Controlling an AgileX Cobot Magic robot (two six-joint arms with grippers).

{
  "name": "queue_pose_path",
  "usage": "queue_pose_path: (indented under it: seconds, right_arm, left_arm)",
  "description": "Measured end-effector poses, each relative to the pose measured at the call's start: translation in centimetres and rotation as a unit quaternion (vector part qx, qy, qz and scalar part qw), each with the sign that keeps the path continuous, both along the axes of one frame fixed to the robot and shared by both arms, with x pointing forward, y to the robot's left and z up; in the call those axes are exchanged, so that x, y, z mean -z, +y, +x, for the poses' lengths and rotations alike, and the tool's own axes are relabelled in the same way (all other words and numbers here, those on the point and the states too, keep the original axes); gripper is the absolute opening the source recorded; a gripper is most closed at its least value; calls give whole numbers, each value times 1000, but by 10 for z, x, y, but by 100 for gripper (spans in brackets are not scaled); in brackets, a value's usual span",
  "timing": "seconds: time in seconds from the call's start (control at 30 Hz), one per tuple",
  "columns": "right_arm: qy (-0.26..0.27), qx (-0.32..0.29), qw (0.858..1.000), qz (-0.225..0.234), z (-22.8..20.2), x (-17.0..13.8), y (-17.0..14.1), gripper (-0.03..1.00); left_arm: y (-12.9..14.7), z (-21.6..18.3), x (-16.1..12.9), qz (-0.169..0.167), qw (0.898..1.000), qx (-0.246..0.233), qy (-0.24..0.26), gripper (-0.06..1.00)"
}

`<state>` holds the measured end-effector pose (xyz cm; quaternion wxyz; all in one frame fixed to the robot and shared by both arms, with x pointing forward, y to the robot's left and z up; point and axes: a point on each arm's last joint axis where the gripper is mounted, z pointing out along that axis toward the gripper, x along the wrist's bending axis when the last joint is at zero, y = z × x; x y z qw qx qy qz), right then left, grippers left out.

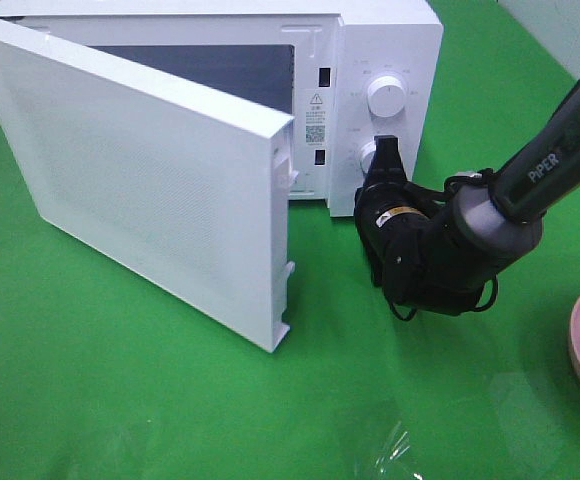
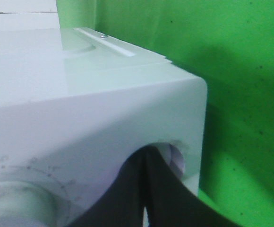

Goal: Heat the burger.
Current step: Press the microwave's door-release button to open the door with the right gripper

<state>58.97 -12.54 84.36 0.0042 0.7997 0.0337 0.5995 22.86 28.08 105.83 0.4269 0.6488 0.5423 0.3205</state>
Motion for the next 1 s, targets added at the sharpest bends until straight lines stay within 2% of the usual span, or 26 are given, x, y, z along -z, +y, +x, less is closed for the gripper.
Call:
queue_pose_path:
  seconds: [0.5,0.8,1.0]
  right_arm:
    - [13,-1,1000,4,0,-1,1,3]
    - [42,-5,999,12,1,-4,3,3]
    - [48,-27,998,-13,-5,-14,-4,3]
  left_arm:
    - [0,0,0,0,1000,0,0,98]
    - [0,0,0,0,1000,0,0,98]
    - [0,0,0,0,1000,0,0,98]
